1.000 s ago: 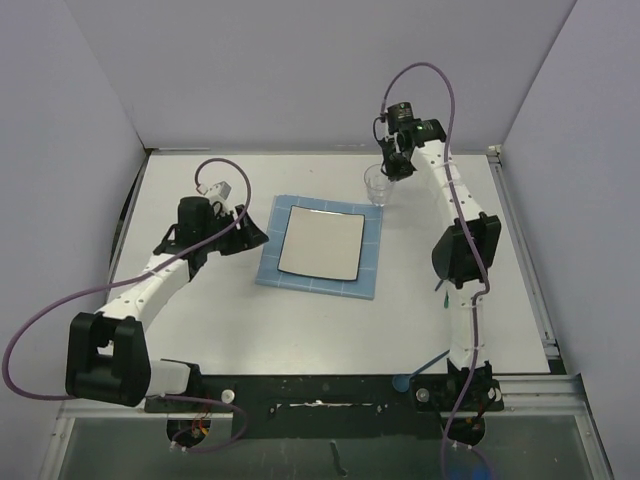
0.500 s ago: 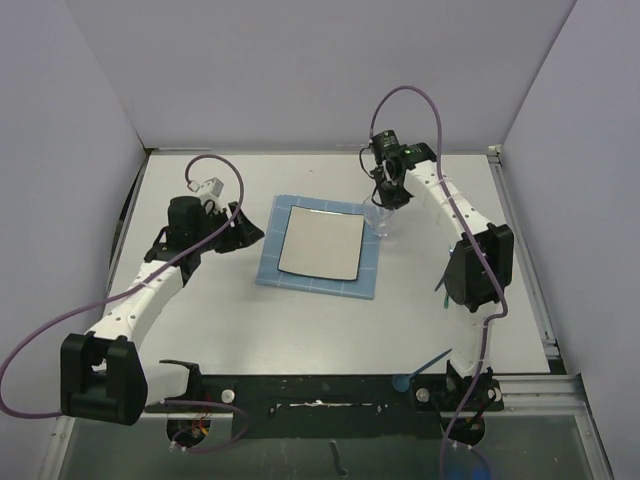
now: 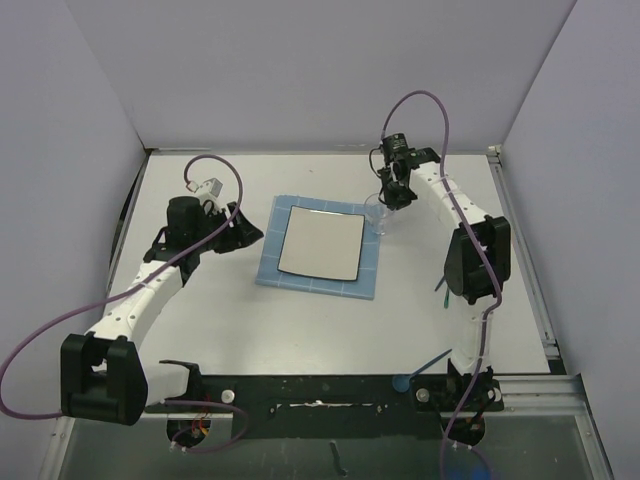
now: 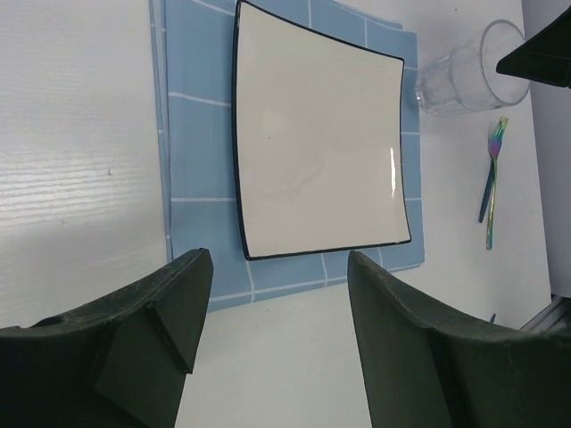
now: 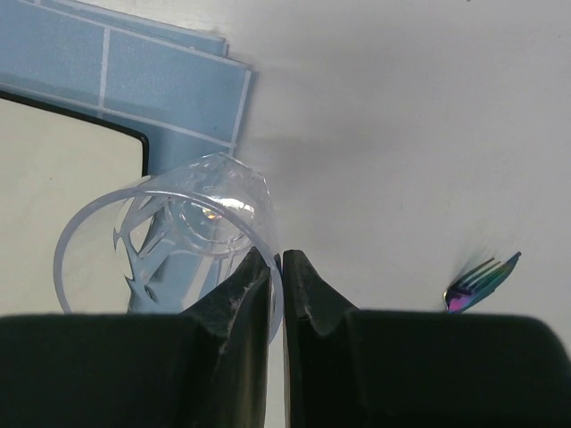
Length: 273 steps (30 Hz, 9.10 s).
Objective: Set the dinner table for one person
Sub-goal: Place the cup on the napkin, then pick up the fork at the center of the board, then place the fork on the napkin.
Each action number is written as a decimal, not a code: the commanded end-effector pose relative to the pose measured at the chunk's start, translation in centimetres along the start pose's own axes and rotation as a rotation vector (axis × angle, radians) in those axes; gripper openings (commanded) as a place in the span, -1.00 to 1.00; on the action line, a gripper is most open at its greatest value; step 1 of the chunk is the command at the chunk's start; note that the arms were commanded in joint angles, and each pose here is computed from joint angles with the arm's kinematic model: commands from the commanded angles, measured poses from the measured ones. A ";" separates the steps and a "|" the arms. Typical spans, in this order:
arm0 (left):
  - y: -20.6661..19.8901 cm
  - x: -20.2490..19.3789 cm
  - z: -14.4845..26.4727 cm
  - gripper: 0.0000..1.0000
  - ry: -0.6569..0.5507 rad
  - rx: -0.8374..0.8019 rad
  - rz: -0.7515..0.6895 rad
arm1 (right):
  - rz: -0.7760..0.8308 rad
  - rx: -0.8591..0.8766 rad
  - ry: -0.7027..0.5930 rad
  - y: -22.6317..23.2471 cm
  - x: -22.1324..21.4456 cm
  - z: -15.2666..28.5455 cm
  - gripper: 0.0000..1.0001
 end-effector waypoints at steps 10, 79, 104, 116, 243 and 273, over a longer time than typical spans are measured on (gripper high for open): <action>-0.3 1.1 0.1 0.20 -0.025 -0.021 -0.012 | -0.039 0.044 -0.073 1.0 2.7 -1.8 -1.00; -0.2 0.8 2.0 0.19 -0.052 0.007 0.013 | -0.278 -0.139 -0.077 -7.6 -1.4 11.9 -0.17; -0.5 -0.4 3.4 0.20 -0.050 -0.006 0.069 | -0.519 -0.117 0.125 -10.4 -13.6 3.7 -0.17; -0.4 1.5 1.8 0.19 -0.041 0.005 0.077 | -0.573 -0.019 0.189 -12.2 -14.9 -1.0 -0.23; -0.4 2.4 4.6 0.18 -0.143 -0.003 0.156 | -0.322 0.492 -0.145 28.8 4.4 1.8 -1.00; 1.5 1.8 4.5 0.17 -0.110 0.043 0.160 | -0.406 0.416 -0.227 31.6 4.1 -1.2 -1.00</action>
Point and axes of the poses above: each gripper's point midway between its finger pads, its own z axis back along the fingers, its own y axis along the line the jaws close on, x = y × z, the point moved 5 cm from there along z, back along the fingers, and after that the axes turned 4 degrees about z, right-handed, at the moved point
